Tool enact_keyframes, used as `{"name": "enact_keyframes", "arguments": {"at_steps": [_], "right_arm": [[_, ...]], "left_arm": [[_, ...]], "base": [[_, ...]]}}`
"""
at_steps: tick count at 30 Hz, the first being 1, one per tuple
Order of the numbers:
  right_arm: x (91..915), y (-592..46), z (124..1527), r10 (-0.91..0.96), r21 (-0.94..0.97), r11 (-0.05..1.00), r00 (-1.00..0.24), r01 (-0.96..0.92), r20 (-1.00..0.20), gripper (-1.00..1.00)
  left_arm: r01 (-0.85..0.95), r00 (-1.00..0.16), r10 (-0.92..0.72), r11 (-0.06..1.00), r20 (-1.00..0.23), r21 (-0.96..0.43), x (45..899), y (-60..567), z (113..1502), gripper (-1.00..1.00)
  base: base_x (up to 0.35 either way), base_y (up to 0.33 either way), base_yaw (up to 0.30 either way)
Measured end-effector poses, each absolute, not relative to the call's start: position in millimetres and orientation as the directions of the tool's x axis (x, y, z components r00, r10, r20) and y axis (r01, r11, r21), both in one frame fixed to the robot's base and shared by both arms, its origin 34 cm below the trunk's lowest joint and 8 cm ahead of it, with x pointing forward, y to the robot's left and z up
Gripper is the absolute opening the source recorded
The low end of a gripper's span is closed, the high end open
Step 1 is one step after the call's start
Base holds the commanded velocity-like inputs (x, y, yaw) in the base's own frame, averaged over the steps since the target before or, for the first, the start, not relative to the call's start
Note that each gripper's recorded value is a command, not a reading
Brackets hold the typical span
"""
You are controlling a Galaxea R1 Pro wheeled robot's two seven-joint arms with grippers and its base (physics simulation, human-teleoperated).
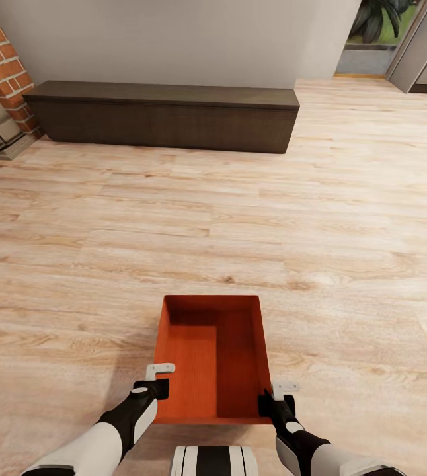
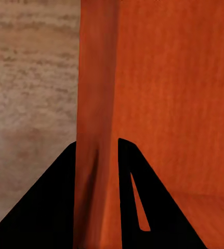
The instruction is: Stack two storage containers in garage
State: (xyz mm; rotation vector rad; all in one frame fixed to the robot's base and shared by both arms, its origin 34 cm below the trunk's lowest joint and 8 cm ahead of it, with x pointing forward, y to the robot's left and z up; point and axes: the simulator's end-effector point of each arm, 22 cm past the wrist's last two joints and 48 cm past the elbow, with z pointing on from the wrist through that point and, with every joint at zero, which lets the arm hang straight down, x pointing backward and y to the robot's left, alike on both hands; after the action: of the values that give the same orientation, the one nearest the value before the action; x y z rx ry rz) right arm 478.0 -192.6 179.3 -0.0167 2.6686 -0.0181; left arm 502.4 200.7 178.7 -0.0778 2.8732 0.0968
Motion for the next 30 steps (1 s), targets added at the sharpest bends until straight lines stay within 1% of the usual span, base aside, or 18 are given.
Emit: {"name": "enact_keyframes", "arguments": {"at_steps": [30], "right_arm": [[488.6, -191.1, 234.9, -0.001, -0.010, 1.000, -0.892, 0.004, -0.452, -1.00]], "left_arm": [[-0.065, -0.964, -0.047, 0.996, -0.261, 0.061, 513.1, 201.5, 234.2, -1.00]], "base": [[0.000, 0.000, 0.000]]}}
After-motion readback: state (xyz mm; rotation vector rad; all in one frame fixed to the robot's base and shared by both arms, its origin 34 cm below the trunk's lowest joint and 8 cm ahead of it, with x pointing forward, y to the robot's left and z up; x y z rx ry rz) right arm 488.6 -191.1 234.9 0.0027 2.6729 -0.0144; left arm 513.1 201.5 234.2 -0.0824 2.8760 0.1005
